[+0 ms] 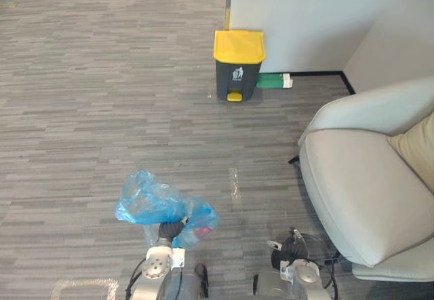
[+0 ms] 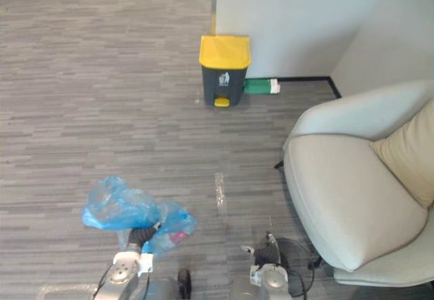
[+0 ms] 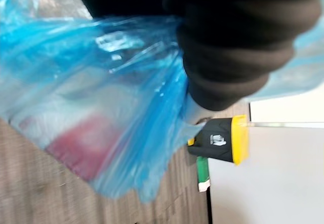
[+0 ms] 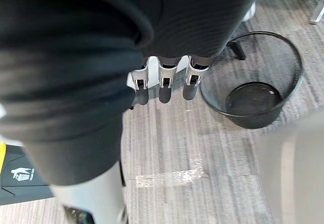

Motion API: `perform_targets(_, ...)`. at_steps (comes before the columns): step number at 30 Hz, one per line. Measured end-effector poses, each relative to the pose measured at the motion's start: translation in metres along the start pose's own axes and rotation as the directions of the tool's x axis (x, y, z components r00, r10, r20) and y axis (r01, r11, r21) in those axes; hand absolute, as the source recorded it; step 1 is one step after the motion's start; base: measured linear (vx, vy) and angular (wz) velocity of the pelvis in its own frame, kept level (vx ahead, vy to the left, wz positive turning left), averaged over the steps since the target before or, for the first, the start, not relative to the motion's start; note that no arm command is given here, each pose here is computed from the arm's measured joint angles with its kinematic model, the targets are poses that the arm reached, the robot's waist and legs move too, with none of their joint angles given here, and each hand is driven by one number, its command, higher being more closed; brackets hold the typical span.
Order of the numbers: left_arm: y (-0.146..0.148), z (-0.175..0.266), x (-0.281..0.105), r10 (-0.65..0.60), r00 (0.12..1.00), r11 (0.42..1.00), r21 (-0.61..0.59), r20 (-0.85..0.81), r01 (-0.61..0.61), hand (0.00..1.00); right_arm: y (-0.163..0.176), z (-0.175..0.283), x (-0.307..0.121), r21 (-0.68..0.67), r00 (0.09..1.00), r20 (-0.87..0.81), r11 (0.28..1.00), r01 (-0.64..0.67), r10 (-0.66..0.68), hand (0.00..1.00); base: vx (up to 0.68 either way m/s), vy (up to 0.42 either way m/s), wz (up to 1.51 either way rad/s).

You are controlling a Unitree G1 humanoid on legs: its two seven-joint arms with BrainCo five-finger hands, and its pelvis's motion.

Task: Gather rubbish on tea table into small bin, then transfer packed bag to large trash can.

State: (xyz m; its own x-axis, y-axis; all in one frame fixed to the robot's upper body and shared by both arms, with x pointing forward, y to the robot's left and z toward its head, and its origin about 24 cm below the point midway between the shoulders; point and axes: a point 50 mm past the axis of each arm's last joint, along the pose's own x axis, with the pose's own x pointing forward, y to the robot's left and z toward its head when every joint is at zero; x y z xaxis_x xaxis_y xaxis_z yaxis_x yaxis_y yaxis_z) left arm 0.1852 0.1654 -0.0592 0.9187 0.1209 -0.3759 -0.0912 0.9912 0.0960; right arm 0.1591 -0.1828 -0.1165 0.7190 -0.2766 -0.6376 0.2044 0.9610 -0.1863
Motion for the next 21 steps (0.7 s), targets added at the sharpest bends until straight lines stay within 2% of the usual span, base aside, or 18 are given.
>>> perform_targets(6, -0.012, 0.009, 0.007, -0.02, 0.999, 0.999, -0.036, 0.03, 0.021, 1.0, -0.021, -0.004, 0.003, -0.028, 0.999, -0.016, 0.998, 0.049, -0.05, 0.0, 0.46, -0.152, 0.53)
perform_targets(12, -0.023, 0.015, -0.001, -0.044, 0.997, 0.994, -0.098, 0.058, 0.05, 1.0, -0.015, 0.01, -0.002, 0.023, 0.997, 0.069, 0.999, 0.044, -0.046, 0.0, 0.44, -0.091, 0.12)
perform_targets(15, -0.02, 0.013, 0.0, -0.033, 0.998, 0.994, -0.105, 0.048, 0.037, 1.0, -0.014, 0.02, 0.003, 0.028, 0.995, 0.087, 0.999, 0.044, -0.046, 0.0, 0.33, 0.073, -0.3)
perform_targets(19, -0.019, 0.008, 0.0, -0.024, 0.999, 0.994, -0.11, 0.028, 0.027, 1.0, -0.021, 0.005, 0.007, 0.004, 0.998, 0.008, 0.998, 0.07, -0.07, 0.0, 0.44, 0.259, -0.3)
perform_targets(21, -0.009, 0.007, 0.002, -0.002, 1.0, 0.996, -0.085, 0.021, 0.004, 1.0, -0.008, 0.0, 0.004, 0.018, 0.999, -0.022, 0.999, 0.043, -0.043, 0.0, 0.41, 0.228, -0.16)
